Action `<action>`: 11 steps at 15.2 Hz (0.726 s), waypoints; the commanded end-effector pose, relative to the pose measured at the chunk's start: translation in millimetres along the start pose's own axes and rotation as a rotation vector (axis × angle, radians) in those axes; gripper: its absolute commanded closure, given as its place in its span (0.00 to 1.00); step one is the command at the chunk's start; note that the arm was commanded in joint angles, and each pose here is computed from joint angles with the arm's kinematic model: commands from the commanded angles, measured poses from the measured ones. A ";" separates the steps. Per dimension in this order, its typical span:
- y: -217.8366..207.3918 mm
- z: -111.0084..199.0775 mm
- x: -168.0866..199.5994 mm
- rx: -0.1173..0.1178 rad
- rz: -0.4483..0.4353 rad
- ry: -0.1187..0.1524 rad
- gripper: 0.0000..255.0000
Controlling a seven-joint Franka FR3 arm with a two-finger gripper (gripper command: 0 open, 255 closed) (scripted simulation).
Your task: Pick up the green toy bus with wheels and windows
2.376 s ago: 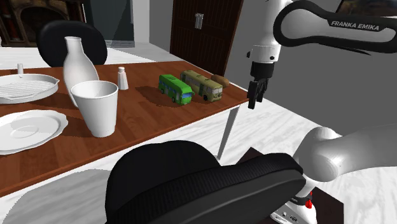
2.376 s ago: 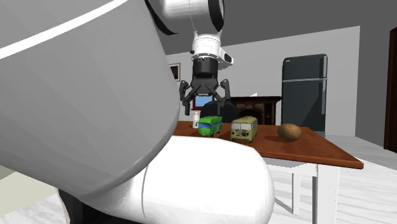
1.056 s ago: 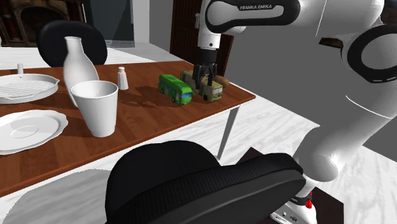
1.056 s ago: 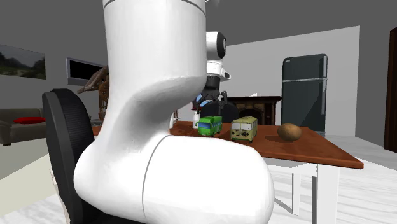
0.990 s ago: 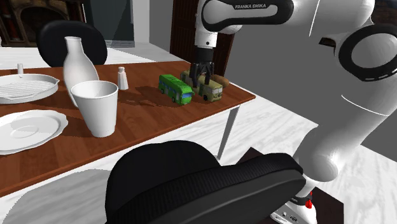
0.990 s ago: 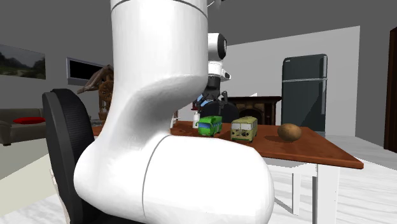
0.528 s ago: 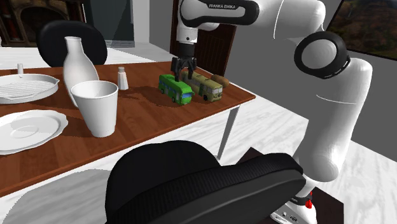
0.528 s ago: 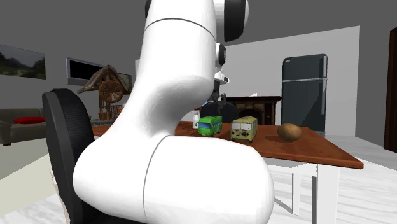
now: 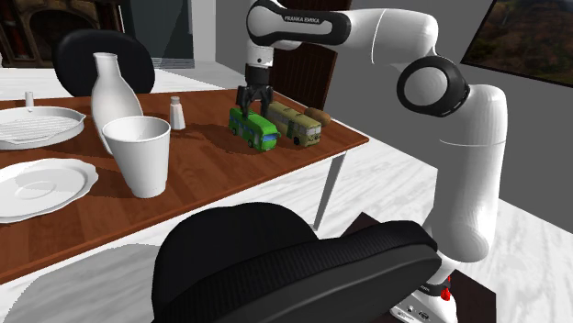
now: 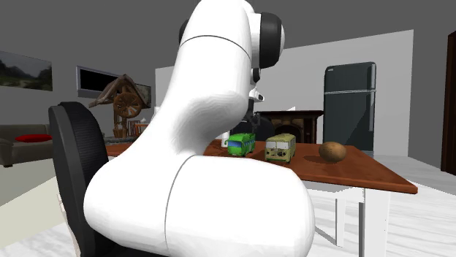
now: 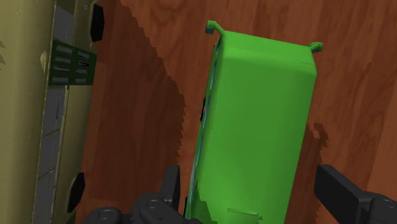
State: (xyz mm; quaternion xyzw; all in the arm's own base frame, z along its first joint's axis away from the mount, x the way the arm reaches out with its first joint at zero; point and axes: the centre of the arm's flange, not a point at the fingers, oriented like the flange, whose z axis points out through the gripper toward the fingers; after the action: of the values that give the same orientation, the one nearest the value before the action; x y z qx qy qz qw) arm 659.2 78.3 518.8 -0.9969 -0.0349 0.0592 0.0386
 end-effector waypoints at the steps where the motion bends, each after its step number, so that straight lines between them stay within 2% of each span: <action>1: 0.5 9.9 1.6 0.000 0.000 0.001 0.00; 4: 1.2 18.2 2.6 0.000 0.000 0.001 0.00; 5: 1.3 18.1 2.8 0.000 0.000 0.001 1.00; 11: 1.6 18.2 2.9 0.000 0.000 0.001 1.00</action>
State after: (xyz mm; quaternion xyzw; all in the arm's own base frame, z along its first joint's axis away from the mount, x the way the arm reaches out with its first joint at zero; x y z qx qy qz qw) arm 659.4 78.2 502.0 -0.9969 -0.0349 0.0583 0.0385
